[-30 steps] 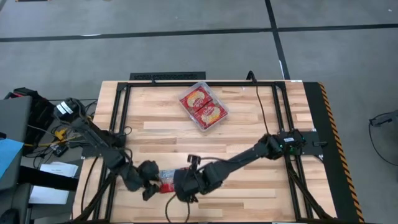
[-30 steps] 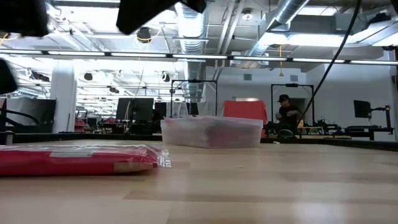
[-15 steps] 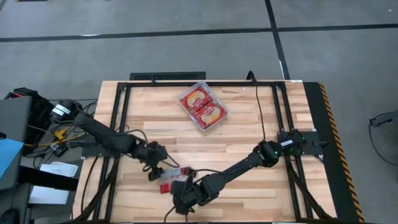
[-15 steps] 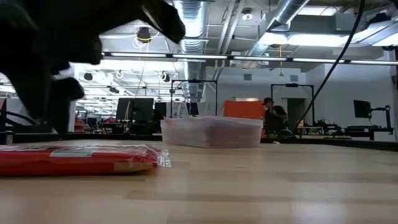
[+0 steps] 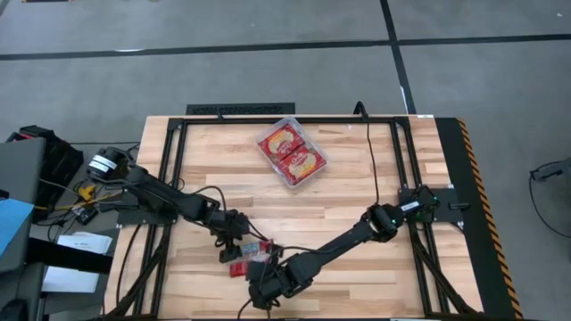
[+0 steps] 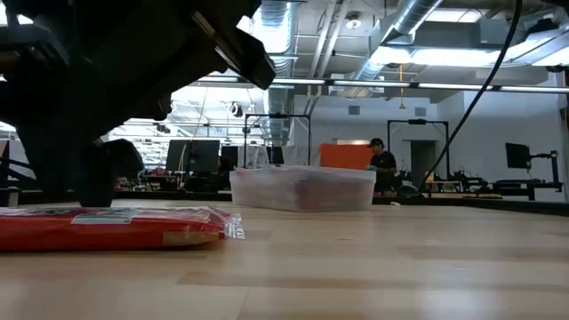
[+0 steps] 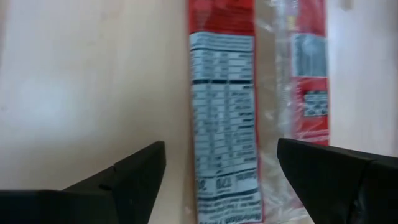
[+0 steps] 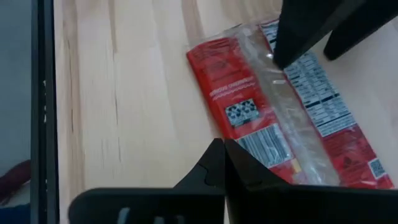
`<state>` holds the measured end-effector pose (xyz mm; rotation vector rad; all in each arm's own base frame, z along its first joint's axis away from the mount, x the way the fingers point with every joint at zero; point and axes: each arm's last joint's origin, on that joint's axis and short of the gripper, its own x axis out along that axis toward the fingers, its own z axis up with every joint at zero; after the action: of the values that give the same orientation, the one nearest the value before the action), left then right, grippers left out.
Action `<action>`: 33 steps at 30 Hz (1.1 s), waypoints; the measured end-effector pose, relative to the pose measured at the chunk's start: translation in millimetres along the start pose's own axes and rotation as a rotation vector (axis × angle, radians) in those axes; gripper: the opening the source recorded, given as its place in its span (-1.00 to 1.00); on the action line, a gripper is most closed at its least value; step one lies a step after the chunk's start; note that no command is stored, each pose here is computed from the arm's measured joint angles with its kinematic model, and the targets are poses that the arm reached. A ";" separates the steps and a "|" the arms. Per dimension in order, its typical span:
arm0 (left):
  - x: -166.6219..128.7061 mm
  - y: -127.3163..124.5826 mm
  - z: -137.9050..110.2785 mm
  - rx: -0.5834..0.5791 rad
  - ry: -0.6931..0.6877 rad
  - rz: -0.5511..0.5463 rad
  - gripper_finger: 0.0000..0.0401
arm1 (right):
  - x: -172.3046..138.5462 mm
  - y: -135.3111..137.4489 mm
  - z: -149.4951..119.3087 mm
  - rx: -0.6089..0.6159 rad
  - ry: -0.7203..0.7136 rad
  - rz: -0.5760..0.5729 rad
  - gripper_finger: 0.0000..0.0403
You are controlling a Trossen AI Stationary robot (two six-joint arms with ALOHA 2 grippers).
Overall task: Sort popcorn bags into baskets
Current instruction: Put the red popcorn bag into the white bin
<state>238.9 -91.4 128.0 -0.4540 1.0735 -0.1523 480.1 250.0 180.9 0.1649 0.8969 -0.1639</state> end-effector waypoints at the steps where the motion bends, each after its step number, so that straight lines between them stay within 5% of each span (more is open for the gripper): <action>1: 0.4 -0.3 0.9 0.001 -0.003 -0.022 0.53 | 0.9 -2.0 1.5 0.004 -0.001 -0.002 -0.95; 10: 1.5 -2.0 1.8 0.025 0.021 -0.101 0.53 | 6.6 -15.1 10.3 0.020 -0.003 -0.021 -0.96; 19: 1.7 -2.0 1.0 0.046 0.031 -0.106 0.53 | -3.6 8.6 -6.1 -0.026 0.016 0.034 -0.95; 33: 16.5 0.7 -0.4 0.025 0.091 -0.186 0.53 | 39.5 -6.0 -20.2 -0.002 0.100 -0.005 -0.96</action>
<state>246.3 -96.5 114.1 -0.5286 1.1164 -0.3530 487.7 245.6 137.0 0.1706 0.9972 -0.1606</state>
